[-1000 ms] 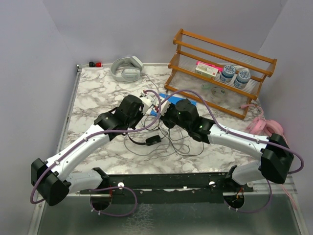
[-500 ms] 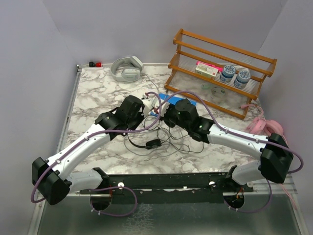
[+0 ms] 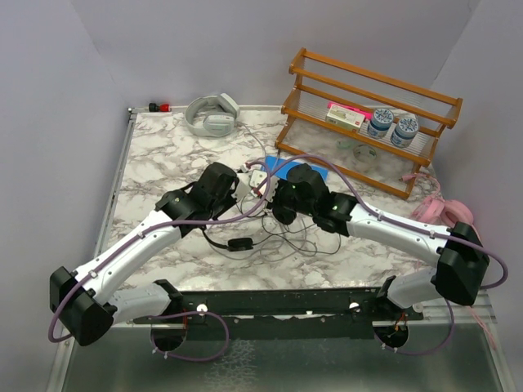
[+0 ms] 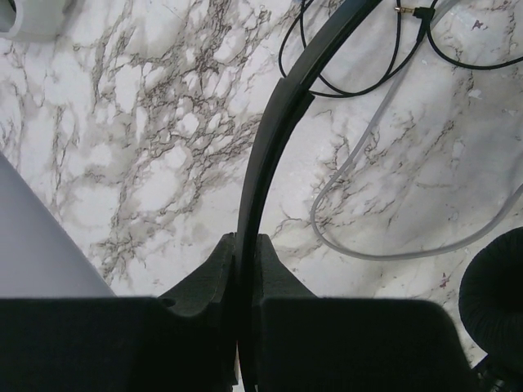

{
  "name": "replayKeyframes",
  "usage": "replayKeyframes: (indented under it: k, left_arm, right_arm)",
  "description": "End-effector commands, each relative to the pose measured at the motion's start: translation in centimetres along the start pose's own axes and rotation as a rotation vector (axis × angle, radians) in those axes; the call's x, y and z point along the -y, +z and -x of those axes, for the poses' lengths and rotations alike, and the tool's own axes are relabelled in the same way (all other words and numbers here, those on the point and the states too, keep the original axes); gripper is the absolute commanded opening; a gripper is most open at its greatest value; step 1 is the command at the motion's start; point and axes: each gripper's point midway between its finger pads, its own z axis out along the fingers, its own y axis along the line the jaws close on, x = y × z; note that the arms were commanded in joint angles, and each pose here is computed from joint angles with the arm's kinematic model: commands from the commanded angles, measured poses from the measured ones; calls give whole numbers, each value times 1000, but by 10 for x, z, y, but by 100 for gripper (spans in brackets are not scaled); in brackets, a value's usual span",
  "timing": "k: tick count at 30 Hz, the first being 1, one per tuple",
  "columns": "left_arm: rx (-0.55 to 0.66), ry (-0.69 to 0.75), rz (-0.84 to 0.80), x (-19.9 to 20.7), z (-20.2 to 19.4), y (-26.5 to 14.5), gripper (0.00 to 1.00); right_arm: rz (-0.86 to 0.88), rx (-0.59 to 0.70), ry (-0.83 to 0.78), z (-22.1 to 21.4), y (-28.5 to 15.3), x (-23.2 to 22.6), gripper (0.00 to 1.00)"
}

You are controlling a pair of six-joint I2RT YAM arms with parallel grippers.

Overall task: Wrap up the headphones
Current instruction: Wrap the headphones cable around the headphones.

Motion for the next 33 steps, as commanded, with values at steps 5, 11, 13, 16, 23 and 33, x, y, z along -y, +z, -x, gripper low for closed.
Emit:
replayKeyframes:
  k: [5, 11, 13, 16, 23, 33]
  left_arm:
    - [626, 134, -284, 58, 152, -26, 0]
    - [597, 72, -268, 60, 154, -16, 0]
    - [579, 29, -203, 49, 153, -11, 0]
    - [561, -47, -118, 33, 153, -7, 1]
    - [593, -48, -174, 49, 159, -6, 1]
    - [574, 48, -251, 76, 155, -8, 0]
  right_arm:
    - [444, 630, -136, 164, -32, -104, 1]
    - [306, 640, -41, 174, -25, -81, 1]
    - [250, 646, 19, 177, -24, -72, 1]
    - [166, 631, 94, 175, -20, -61, 1]
    - [146, 640, 97, 180, -13, -66, 1]
    - [146, 649, 48, 188, -10, -72, 2]
